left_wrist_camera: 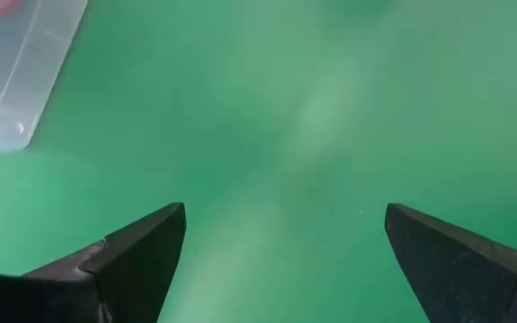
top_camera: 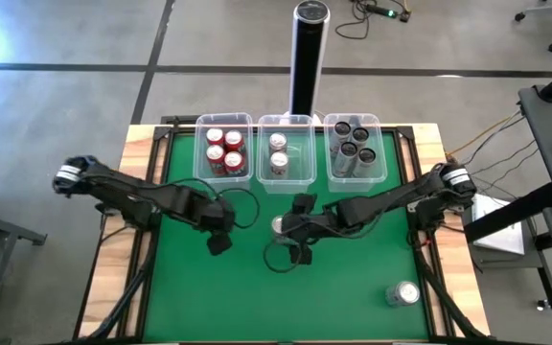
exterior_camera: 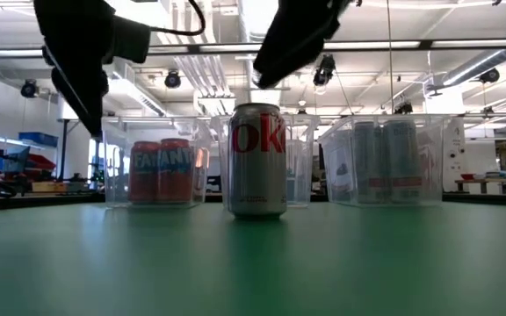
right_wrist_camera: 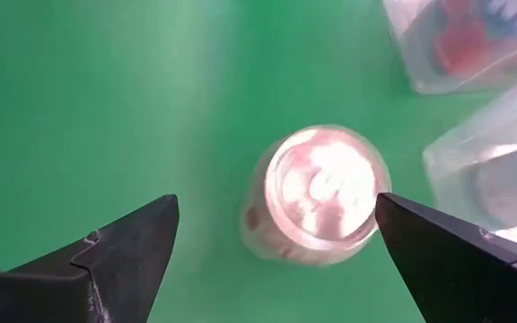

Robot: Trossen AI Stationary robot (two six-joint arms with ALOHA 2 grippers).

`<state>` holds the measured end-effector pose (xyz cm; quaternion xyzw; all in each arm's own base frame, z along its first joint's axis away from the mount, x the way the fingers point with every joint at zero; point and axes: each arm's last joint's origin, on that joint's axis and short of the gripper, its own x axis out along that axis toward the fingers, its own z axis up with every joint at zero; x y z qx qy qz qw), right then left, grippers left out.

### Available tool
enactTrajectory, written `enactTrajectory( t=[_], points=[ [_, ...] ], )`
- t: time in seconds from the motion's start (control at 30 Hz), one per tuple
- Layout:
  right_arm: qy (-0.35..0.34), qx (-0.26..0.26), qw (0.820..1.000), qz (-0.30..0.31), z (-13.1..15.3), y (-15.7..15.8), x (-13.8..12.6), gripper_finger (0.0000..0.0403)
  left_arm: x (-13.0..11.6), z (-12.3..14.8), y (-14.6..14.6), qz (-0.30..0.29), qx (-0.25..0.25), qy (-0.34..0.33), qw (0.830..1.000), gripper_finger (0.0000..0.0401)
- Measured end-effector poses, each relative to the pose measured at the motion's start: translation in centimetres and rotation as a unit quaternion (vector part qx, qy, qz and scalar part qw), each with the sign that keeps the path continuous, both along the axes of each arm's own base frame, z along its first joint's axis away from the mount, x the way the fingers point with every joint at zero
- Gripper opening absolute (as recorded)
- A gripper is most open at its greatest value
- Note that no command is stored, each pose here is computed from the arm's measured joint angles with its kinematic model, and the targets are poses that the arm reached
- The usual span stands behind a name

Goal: Sort soda cans
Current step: Put the left silver soda can into the top middle transparent bin

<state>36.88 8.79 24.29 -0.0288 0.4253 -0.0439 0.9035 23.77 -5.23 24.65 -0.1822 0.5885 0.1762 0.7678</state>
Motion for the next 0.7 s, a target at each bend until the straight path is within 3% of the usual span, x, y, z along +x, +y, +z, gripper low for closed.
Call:
enactTrajectory(
  t=[0.13, 0.3, 0.7],
  points=[
    [0.020, -0.015, 0.999, 0.020, 1.4, -0.2, 1.5, 0.0373, -1.5, -1.0, 0.5, 0.009, -0.007, -0.055, 0.998, 0.0367],
    [0.043, 0.007, 0.999, 0.010, 0.6, -1.9, 3.7, 0.0373, -2.0, -1.8, 0.7, 0.016, -0.004, -0.091, 0.996, 0.0367],
    [0.096, 0.068, 0.993, -0.020, -1.1, -4.2, 4.8, 0.0373, -2.1, -2.2, 0.4, 0.012, 0.006, -0.094, 0.995, 0.0367]
  ],
)
